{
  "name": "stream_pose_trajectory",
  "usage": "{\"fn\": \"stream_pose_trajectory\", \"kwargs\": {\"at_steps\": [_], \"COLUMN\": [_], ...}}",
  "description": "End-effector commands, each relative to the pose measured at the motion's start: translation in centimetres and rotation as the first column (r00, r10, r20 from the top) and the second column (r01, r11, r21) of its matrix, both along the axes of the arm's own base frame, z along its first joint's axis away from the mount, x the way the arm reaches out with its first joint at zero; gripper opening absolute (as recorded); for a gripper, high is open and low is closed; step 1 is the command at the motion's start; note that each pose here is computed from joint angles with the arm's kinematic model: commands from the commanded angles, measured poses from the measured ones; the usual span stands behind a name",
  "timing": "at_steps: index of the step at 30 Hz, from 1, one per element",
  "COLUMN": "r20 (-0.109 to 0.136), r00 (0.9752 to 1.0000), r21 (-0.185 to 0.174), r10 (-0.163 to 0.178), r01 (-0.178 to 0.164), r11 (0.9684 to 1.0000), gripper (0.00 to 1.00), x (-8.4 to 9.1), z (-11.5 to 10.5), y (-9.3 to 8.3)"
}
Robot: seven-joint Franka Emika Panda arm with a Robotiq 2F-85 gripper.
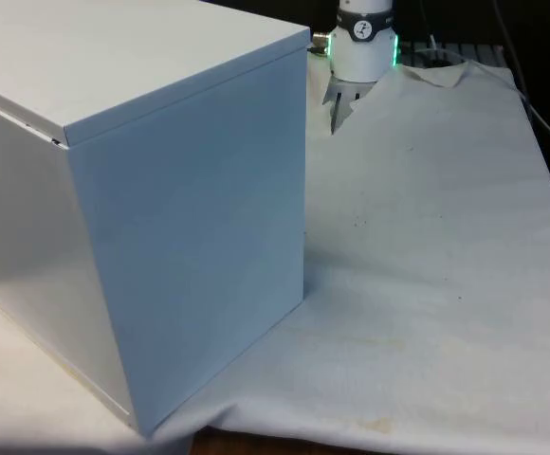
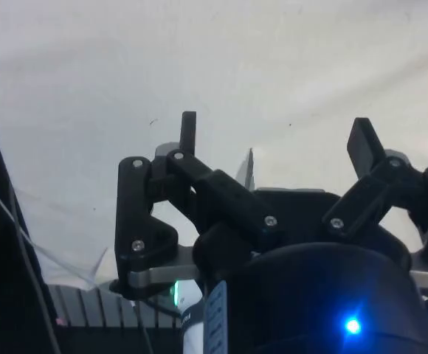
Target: Open the drawer, then close it.
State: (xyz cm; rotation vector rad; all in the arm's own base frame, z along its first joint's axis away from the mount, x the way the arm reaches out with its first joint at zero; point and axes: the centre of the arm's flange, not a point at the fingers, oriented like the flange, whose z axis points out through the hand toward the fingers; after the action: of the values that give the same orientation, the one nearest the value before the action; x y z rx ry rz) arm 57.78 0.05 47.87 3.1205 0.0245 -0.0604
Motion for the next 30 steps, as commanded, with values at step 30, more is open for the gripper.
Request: {"fn": "stream_pose_trajectory", "kwargs": {"at_steps": [30], "r20": [0.084], "r00": [0.9939], "r21": [-0.011], "r10": [0.071], "r01": [-0.071], "r11": [0.9974], "gripper": [1.00], "x": [0.1], "z": [-1.3], "y": [-2.2]}}
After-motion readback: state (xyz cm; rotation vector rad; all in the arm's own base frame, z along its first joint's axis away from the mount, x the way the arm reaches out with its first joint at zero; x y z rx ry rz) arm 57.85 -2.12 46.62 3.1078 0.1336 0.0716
